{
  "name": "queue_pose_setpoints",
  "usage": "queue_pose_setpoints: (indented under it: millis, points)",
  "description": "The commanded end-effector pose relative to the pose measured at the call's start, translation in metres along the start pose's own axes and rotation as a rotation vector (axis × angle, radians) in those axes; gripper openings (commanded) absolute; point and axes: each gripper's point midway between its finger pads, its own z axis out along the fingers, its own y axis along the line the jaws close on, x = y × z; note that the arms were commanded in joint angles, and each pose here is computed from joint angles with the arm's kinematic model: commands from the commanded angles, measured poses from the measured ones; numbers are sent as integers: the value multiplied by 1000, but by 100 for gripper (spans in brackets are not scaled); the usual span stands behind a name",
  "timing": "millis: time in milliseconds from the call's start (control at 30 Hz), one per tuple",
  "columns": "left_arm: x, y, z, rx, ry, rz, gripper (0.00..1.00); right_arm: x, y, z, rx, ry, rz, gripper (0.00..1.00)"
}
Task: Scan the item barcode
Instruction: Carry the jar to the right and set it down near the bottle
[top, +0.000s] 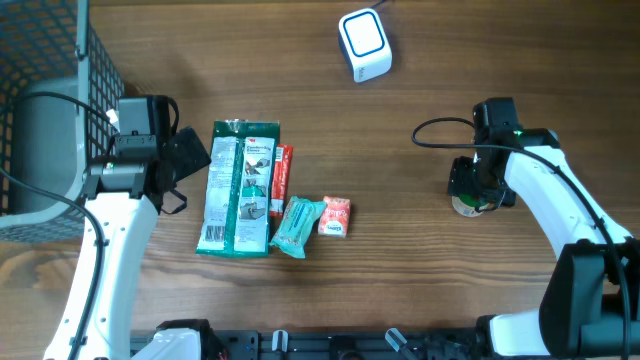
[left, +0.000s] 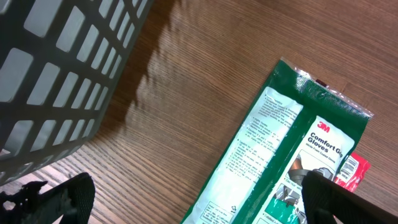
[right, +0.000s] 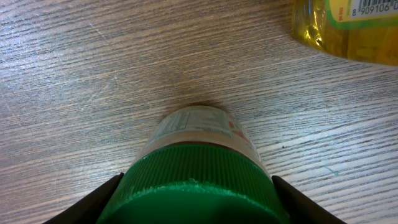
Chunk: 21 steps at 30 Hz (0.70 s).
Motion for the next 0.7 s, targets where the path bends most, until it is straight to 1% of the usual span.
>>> queue_pose_setpoints:
  millis: [0, 467, 533, 600, 667]
  points:
    - [-5, 2, -1, -9, -14, -18, 100, 3, -5, 4, 28, 6, 12, 11]
    - [-5, 2, -1, -9, -14, -18, 100, 2, -5, 4, 28, 5, 11, 12]
    - [-5, 2, -1, -9, -14, -18, 100, 2, -5, 4, 27, 6, 10, 17]
    - [-5, 2, -1, -9, -14, -18, 100, 2, -5, 4, 27, 6, 11, 19]
    - [-5, 2, -1, -9, -14, -18, 100, 3, -5, 4, 28, 6, 11, 27]
